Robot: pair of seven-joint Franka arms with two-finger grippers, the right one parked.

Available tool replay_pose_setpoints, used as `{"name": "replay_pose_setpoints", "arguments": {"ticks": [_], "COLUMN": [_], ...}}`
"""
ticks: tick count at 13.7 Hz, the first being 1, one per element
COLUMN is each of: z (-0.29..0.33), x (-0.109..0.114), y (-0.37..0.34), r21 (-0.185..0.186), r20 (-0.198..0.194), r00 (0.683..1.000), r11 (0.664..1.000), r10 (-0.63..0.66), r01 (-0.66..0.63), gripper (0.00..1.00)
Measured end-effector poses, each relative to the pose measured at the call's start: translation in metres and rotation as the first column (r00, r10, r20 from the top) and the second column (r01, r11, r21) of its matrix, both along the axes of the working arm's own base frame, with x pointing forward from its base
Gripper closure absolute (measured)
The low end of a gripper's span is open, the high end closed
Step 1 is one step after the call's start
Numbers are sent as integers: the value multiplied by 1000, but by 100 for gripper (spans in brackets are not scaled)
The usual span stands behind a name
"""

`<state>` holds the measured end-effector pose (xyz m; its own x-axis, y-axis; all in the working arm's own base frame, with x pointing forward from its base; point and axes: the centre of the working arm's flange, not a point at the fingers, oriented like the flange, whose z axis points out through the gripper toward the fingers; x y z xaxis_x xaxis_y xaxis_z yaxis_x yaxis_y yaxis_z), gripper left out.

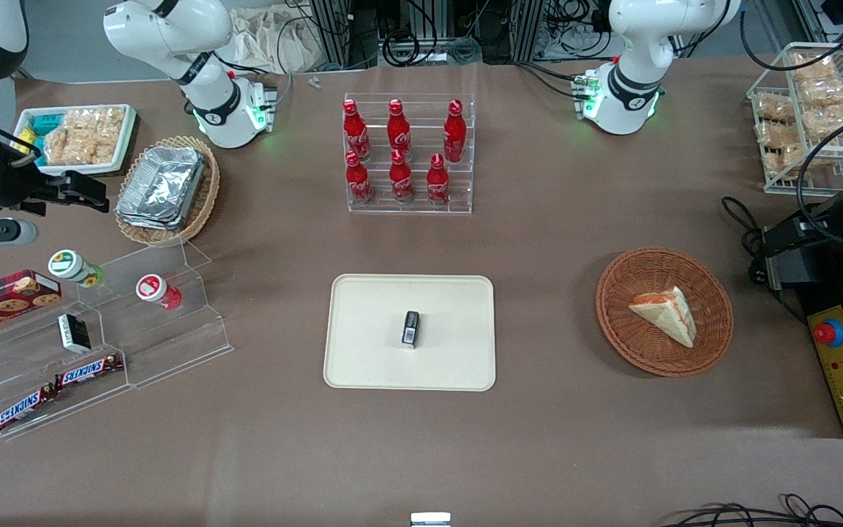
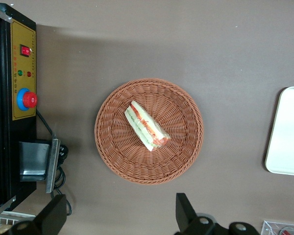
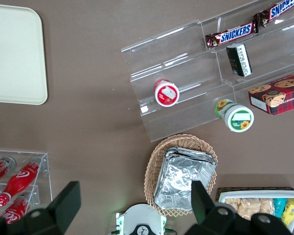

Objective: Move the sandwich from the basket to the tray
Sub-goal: 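Move the left gripper from rest toward the wicker basket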

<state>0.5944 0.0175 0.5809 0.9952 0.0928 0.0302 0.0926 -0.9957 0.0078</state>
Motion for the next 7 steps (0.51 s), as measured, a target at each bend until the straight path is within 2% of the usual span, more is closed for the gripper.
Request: {"name": "replay_pose_setpoints", "arguments": {"ticks": [7], "z": [-17], "x": [7], "y": [-4], "r21": [-2], "r20": [-27], "r00": [1000], "r11": [1000], "r10": [-9], "r01": [9], "gripper": [0]}}
